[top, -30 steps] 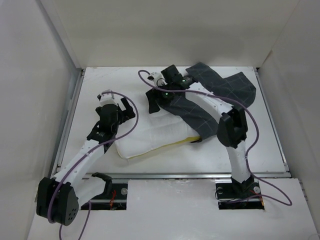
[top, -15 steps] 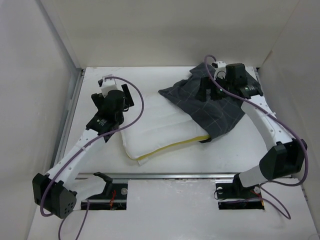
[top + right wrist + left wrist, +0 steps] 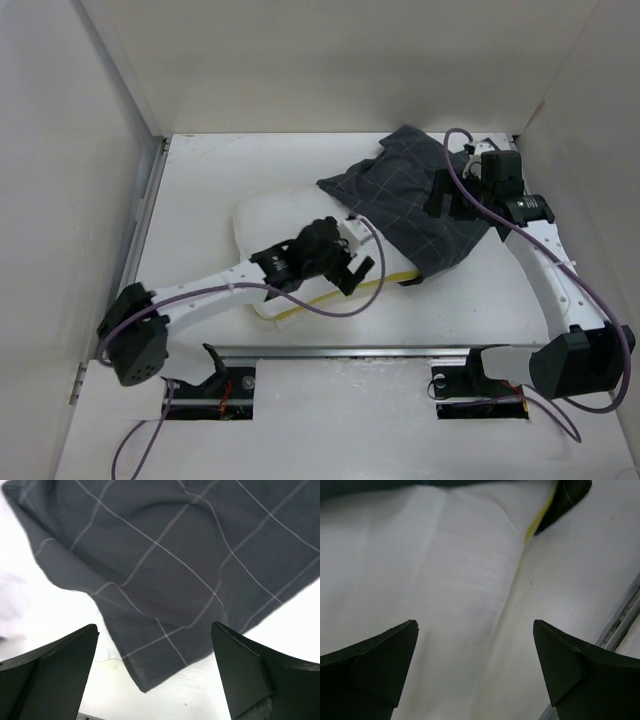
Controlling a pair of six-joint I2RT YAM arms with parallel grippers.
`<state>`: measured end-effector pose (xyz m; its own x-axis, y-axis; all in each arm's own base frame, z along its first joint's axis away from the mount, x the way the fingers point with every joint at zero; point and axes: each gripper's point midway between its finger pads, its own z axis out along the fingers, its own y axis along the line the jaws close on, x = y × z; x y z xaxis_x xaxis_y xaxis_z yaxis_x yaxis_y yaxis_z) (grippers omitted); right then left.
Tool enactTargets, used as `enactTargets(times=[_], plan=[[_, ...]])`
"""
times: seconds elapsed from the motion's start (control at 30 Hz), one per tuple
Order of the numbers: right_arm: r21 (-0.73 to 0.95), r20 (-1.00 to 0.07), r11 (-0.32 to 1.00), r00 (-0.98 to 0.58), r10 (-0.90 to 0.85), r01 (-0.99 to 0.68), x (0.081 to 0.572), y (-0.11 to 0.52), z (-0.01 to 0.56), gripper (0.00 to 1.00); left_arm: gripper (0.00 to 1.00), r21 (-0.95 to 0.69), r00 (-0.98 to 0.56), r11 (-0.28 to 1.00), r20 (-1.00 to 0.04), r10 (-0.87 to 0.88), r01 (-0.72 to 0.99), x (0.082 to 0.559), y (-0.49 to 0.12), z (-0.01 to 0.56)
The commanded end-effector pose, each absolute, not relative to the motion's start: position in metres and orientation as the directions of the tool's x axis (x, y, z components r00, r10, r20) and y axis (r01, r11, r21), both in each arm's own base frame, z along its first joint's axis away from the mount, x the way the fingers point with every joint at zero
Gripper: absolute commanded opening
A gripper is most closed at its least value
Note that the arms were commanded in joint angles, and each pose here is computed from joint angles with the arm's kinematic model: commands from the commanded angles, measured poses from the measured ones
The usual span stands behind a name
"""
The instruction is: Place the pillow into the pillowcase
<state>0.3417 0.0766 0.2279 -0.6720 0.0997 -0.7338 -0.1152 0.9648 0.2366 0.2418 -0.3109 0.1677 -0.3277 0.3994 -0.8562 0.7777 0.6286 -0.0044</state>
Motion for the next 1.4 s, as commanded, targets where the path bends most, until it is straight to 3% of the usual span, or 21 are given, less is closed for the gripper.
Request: enactTargets(times=[0.0,0.1,0.27,0.3,0.33,0.37,0.5,0.83,1.0,1.13,1.17,1.2,1.3,1.33,1.37], plan=[[0.234,-0.740,0.970,-0.660,0.131,-0.070,0.333,0.066,0.230,1.00,1.00,0.043,-0.269,0.502,-0.803,0.531,0.864,0.217,-0.339,0.143],[0.247,-0.726,0.966,-0.674,0.134,-0.074,0.325,0.066,0.224,1.00,1.00,0.082,-0.275,0.525,-0.776,0.567,0.847,0.223,-0.343,0.126],[0.305,-0.673,0.941,-0.732,0.105,-0.145,0.301,0.081,0.199,1.00,1.00,0.178,-0.298,0.665,-0.790,0.536,0.725,0.262,-0.342,0.110],[0.306,-0.663,0.942,-0.741,0.105,-0.141,0.299,0.081,0.194,1.00,0.95,0.206,-0.301,0.689,-0.786,0.539,0.695,0.270,-0.339,0.107],[0.312,-0.662,0.939,-0.743,0.104,-0.147,0.296,0.082,0.193,1.00,0.85,0.236,-0.312,0.702,-0.770,0.557,0.672,0.277,-0.339,0.094],[0.312,-0.668,0.938,-0.737,0.105,-0.149,0.295,0.082,0.195,1.00,0.53,0.241,-0.323,0.740,-0.784,0.530,0.628,0.290,-0.339,0.098],[0.311,-0.673,0.934,-0.734,0.085,-0.178,0.286,0.084,0.195,1.00,0.00,0.281,-0.371,0.799,-0.771,0.518,0.532,0.324,-0.336,0.084],[0.313,-0.659,0.945,-0.738,0.144,-0.094,0.304,0.078,0.172,1.00,0.00,0.219,-0.295,0.808,-0.853,0.430,0.546,0.346,-0.359,0.130],[0.359,-0.693,0.923,-0.702,0.165,-0.138,0.344,0.092,0.172,0.87,0.00,0.211,-0.280,0.800,-0.862,0.423,0.562,0.346,-0.364,0.141],[0.391,-0.625,0.905,-0.770,0.128,-0.167,0.357,0.114,0.137,0.80,0.00,0.211,-0.280,0.799,-0.861,0.424,0.562,0.346,-0.364,0.143],[0.392,-0.612,0.906,-0.780,0.126,-0.161,0.357,0.114,0.131,0.72,0.00,0.216,-0.284,0.809,-0.861,0.422,0.547,0.350,-0.359,0.143],[0.392,-0.604,0.905,-0.788,0.118,-0.165,0.356,0.117,0.127,0.55,0.00,0.216,-0.284,0.809,-0.861,0.422,0.547,0.350,-0.359,0.143],[0.392,-0.611,0.903,-0.784,0.112,-0.176,0.353,0.120,0.132,0.24,0.00,0.206,-0.284,0.825,-0.872,0.399,0.527,0.357,-0.358,0.151],[0.383,-0.606,0.909,-0.787,0.112,-0.165,0.348,0.117,0.134,0.09,0.00,0.206,-0.284,0.825,-0.872,0.399,0.527,0.357,-0.358,0.151],[0.372,-0.624,0.912,-0.774,0.106,-0.175,0.344,0.118,0.143,0.02,0.00,0.194,-0.296,0.836,-0.875,0.384,0.513,0.361,-0.355,0.154]])
